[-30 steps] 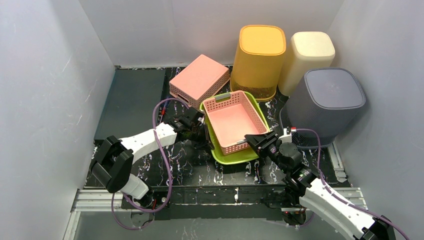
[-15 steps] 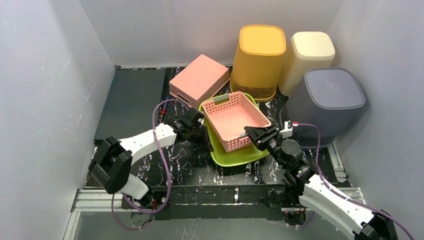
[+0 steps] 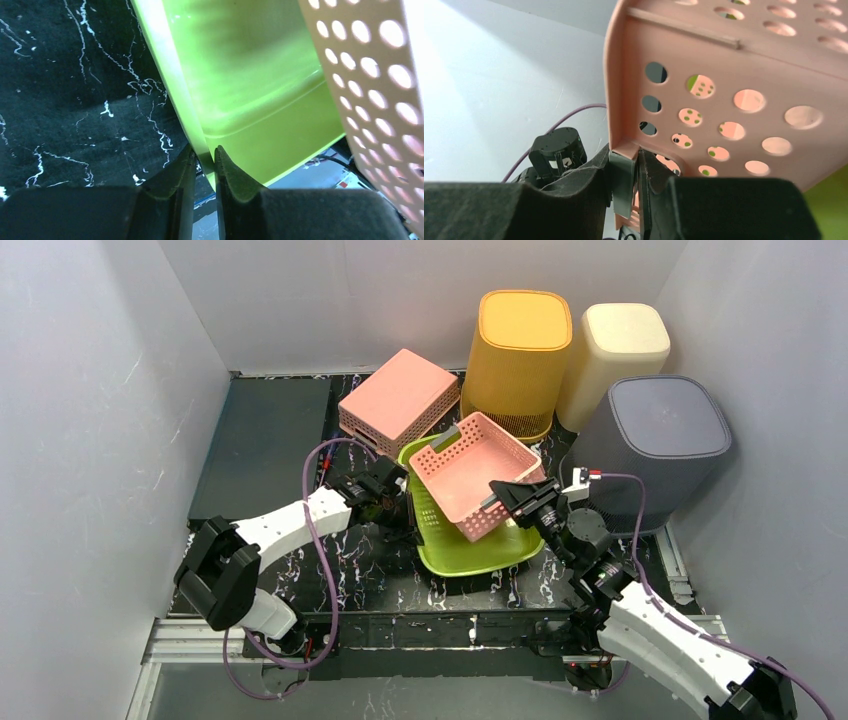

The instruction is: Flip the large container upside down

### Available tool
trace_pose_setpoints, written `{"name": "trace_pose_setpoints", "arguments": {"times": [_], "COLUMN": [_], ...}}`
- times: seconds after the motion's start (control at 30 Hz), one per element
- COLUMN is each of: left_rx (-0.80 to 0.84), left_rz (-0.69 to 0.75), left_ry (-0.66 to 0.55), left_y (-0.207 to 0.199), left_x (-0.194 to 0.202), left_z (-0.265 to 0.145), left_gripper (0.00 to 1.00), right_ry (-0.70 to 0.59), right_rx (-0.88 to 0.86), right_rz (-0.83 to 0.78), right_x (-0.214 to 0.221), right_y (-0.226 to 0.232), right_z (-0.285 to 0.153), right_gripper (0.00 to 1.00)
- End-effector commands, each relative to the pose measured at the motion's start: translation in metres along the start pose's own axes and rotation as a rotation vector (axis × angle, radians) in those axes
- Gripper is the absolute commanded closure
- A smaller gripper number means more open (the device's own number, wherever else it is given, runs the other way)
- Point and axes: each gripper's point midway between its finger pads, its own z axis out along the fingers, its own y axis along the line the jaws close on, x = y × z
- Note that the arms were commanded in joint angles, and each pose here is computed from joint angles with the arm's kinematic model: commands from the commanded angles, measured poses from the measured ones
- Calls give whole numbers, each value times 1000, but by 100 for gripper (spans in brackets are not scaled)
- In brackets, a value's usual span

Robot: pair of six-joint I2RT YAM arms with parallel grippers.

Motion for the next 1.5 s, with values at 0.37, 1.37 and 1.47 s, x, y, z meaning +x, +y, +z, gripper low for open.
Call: {"name": "trace_pose_setpoints", "arguments": {"times": [0.37, 1.37, 1.47], "left_rx": [-136, -518, -539], "left_rz": [38, -253, -260], "left_ry": [-49, -204, -199], "left_y": [24, 171, 171], "left_x": [10, 44, 42], "left_z": [-35, -101, -106], "left_gripper": [100, 100, 100], "right_ry": [-155, -62, -77], "right_rx": [-38, -196, -213], "right_rz": [-350, -766, -761], "right_x": [-56, -55, -58], "right_y": [71, 140, 147], "right_z": [-15, -15, -17], "right_gripper": [99, 99, 99]}}
